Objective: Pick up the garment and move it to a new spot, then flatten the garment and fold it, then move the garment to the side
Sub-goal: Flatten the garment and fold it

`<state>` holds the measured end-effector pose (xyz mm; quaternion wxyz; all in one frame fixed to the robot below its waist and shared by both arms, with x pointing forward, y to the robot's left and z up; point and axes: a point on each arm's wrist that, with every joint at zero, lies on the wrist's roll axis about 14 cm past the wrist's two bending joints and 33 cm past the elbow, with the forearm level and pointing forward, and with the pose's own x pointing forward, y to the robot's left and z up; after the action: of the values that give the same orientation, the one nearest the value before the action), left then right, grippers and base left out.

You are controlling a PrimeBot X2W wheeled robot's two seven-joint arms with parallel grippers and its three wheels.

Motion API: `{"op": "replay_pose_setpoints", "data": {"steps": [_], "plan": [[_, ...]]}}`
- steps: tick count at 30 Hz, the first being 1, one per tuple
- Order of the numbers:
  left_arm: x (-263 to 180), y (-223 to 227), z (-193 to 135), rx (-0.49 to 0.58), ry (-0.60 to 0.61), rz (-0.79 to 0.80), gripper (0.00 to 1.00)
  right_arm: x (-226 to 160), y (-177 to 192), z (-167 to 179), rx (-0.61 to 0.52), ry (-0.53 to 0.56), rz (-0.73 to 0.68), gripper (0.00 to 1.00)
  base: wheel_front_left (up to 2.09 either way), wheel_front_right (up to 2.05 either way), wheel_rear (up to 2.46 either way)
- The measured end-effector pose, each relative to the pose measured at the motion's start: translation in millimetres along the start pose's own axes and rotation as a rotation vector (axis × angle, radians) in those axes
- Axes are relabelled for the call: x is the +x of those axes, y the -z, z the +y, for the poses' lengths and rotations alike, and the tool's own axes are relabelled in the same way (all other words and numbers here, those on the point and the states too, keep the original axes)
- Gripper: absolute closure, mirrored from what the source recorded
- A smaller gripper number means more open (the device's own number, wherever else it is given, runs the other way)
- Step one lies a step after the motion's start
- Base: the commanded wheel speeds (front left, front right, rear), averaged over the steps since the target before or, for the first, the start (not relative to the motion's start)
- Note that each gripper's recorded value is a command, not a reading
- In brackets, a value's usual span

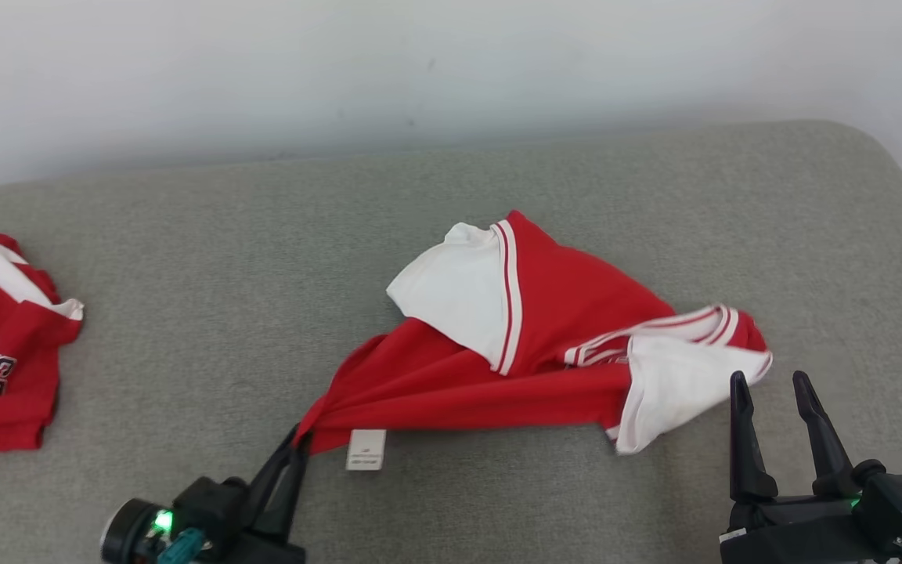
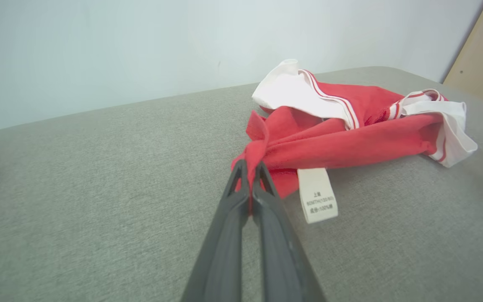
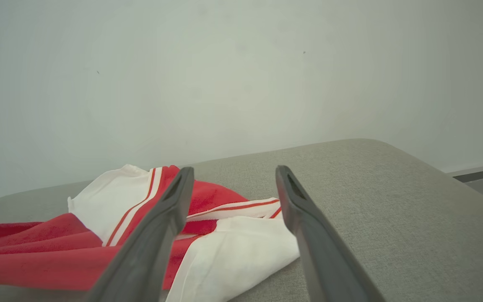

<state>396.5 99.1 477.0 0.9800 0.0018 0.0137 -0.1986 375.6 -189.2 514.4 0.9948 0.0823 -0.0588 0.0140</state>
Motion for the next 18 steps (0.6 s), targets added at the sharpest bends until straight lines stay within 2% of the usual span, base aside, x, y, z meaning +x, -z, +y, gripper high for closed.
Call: {"op": "replay_pose_setpoints", "data": {"steps": [6,11,12,13,14,18], "plan": [[-35.8,15.8,43.5,-0.015,-0.153,0.053,1.00,4.2,2.0,12.4,0.017,-0.036,0.003,0.00,0.00,0.00,0.00],[-58.1,42.1,54.8,-0.057,-0.212,0.132,1.00,3.6,2.6,14.7,0.019,-0.042,0.005,0.00,0.00,0.00,0.00],[-61.5,46.6,55.4,-0.070,-0.224,0.144,0.96,3.2,2.8,15.0,0.020,-0.043,0.006,0.00,0.00,0.00,0.00],[-63.0,48.6,55.8,-0.081,-0.233,0.148,0.55,2.8,2.7,15.5,0.021,-0.044,0.006,0.00,0.00,0.00,0.00],[-63.1,48.8,55.3,-0.087,-0.236,0.147,0.00,2.4,2.5,15.6,0.021,-0.044,0.006,0.00,0.00,0.00,0.00],[-62.4,42.8,54.7,-0.100,-0.247,0.121,0.00,-0.1,1.0,15.6,0.021,-0.044,0.003,0.00,0.00,0.00,0.00]]}}
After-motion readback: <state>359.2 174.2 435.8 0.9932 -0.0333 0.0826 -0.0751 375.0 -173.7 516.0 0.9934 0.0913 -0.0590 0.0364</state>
